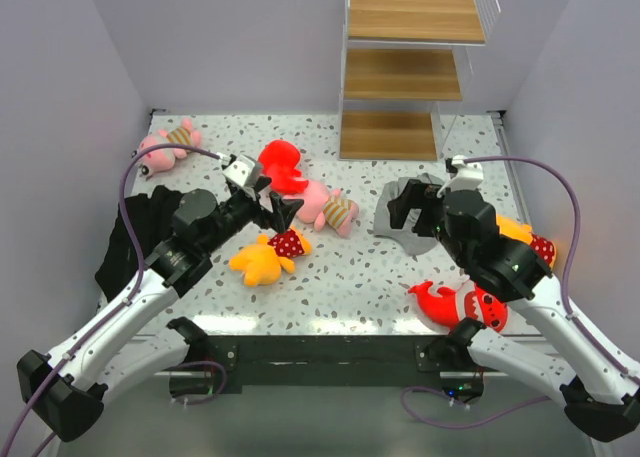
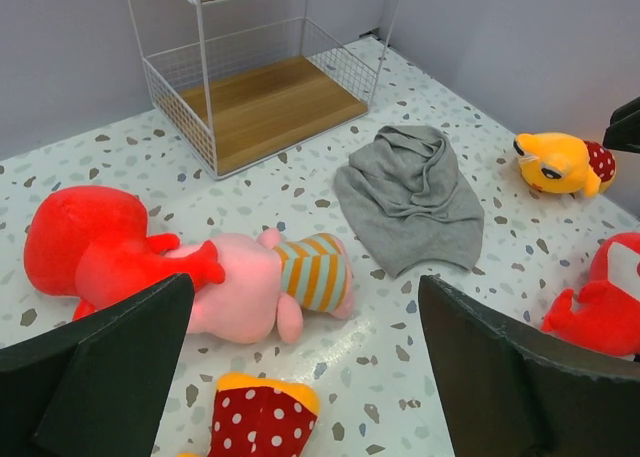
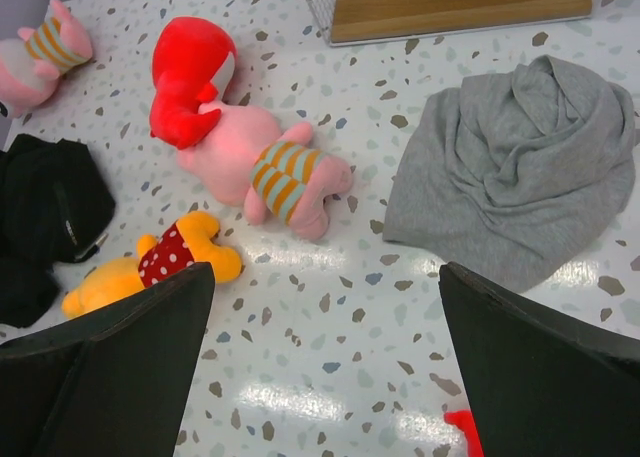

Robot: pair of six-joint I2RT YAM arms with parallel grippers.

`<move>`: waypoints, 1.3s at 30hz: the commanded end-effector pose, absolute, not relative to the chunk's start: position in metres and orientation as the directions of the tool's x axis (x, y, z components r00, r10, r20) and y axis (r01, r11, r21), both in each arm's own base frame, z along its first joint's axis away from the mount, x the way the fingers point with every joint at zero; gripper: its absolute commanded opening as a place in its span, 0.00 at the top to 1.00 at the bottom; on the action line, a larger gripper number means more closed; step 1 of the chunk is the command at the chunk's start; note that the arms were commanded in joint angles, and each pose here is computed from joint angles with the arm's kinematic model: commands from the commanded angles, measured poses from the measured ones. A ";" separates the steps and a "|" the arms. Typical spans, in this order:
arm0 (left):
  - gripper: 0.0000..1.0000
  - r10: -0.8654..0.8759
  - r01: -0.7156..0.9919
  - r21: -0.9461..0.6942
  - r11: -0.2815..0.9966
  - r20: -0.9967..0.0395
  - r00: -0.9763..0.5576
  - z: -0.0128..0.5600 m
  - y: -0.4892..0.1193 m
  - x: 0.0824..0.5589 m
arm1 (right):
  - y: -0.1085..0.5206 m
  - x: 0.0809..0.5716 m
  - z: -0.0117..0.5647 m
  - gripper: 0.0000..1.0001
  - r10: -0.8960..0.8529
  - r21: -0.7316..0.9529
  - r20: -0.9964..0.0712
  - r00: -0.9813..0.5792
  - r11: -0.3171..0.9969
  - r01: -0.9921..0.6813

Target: Place and organize the stuffed toys onto the shelf

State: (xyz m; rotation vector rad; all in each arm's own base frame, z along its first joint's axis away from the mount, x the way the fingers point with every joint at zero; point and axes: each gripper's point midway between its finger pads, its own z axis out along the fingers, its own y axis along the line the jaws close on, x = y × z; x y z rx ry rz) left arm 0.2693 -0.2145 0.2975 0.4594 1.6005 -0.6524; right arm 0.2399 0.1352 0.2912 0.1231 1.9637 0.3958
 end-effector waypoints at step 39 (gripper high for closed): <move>0.01 -0.088 0.527 -0.121 0.841 -0.992 -0.086 0.313 -0.196 0.288 | 0.029 0.203 0.214 0.14 0.680 0.411 -0.715 -0.164 0.597 0.689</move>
